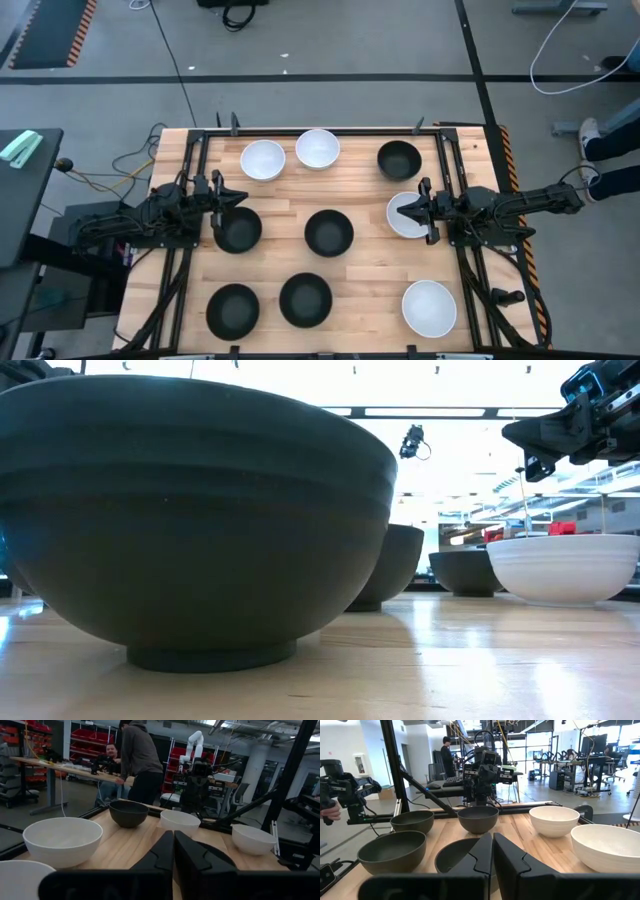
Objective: Nest bowls inside each other
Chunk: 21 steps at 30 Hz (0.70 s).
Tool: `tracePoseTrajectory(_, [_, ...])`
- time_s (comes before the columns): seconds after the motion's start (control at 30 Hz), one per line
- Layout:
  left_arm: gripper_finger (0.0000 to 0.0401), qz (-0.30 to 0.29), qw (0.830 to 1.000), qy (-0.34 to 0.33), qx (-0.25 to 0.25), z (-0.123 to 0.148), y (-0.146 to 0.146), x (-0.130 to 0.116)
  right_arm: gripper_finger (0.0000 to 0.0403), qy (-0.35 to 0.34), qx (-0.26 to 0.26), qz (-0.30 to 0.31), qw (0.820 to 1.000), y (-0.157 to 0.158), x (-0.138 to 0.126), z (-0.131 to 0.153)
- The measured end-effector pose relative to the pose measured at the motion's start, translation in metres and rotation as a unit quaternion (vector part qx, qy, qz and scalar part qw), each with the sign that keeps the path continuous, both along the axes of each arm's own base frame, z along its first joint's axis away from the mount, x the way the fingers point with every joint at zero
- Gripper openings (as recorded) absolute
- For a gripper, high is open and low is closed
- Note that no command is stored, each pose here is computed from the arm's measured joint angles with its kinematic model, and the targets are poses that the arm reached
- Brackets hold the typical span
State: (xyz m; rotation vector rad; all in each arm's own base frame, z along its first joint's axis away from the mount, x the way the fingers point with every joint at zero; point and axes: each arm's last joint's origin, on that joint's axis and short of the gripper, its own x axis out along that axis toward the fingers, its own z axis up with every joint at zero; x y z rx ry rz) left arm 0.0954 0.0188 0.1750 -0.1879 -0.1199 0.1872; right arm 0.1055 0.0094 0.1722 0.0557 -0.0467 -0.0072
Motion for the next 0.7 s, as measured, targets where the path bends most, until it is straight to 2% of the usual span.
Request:
tracePoseTrajectory(0.27, [0.0025,0.0,1.0,-0.001,-0.002,0.0,0.0,0.0,0.0023,0.0,0.0,0.0,1.0,0.0,0.0,0.0])
tracePoseTrajectory(0.37, [0.0027,-0.002,1.0,-0.007,-0.021,0.0005,0.0,0.0,0.0023,0.0,0.0,0.0,1.0,0.0,0.0,-0.0001])
tracePoseTrajectory(0.47, [0.0023,-0.003,0.999,-0.01,-0.037,0.0005,0.0,0.0,0.0023,0.0,0.0,0.0,1.0,0.0,0.0,0.0])
tracePoseTrajectory(0.7, [0.0012,-0.003,0.999,-0.01,-0.038,0.0005,0.0,0.0,0.0023,0.0,0.0,0.0,1.0,0.0,0.0,0.0])
